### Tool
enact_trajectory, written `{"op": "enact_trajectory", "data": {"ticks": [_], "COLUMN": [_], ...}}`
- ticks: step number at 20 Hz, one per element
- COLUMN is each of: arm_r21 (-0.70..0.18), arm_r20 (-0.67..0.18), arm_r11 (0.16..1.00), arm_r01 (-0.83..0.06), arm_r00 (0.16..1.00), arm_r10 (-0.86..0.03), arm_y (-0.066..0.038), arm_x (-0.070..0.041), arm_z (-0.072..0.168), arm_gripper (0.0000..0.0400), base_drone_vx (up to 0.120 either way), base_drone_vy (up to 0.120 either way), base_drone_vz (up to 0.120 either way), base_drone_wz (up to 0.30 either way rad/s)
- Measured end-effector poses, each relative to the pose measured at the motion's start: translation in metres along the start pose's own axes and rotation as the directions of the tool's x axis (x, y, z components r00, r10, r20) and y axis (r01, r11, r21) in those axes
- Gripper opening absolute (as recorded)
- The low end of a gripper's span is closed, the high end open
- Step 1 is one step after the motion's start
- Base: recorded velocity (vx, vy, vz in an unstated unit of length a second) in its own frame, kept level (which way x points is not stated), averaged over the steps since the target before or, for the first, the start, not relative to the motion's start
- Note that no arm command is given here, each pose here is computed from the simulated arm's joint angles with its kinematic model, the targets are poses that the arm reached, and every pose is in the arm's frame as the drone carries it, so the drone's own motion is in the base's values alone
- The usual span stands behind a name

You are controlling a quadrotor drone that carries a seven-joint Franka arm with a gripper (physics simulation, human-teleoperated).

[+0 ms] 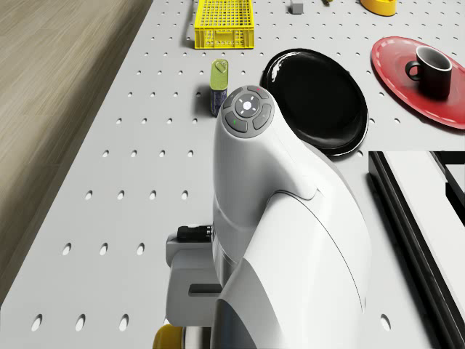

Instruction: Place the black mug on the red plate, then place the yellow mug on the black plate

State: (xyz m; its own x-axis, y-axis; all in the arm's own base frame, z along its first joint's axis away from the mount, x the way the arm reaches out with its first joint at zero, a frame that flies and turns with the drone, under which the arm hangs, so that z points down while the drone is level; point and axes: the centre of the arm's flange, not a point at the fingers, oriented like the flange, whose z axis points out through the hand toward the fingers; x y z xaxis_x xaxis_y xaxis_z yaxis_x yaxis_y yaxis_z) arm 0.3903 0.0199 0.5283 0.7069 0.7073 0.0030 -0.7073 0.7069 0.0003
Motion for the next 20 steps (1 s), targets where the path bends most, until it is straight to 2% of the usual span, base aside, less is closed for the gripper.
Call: {"op": "enact_trajectory", "data": {"ticks": [1,20], "arm_r21": [0.0,0.0], "arm_r20": [0.0,0.0], "arm_r11": [1.0,1.0], "arm_r01": [0.0,0.0], "arm_r00": [1.0,1.0], "arm_r10": [0.0,0.0], "arm_y": [0.0,0.0], "arm_x": [0.0,0.0], "arm_z": [-0.0001,-0.0005], "arm_gripper": [0.011,0.011], "base_drone_vx": [0.12,0.12], "base_drone_vy": [-0.12,-0.12], "base_drone_vz": [0.12,0.0], "base_drone_wz": [0.0,0.0]}}
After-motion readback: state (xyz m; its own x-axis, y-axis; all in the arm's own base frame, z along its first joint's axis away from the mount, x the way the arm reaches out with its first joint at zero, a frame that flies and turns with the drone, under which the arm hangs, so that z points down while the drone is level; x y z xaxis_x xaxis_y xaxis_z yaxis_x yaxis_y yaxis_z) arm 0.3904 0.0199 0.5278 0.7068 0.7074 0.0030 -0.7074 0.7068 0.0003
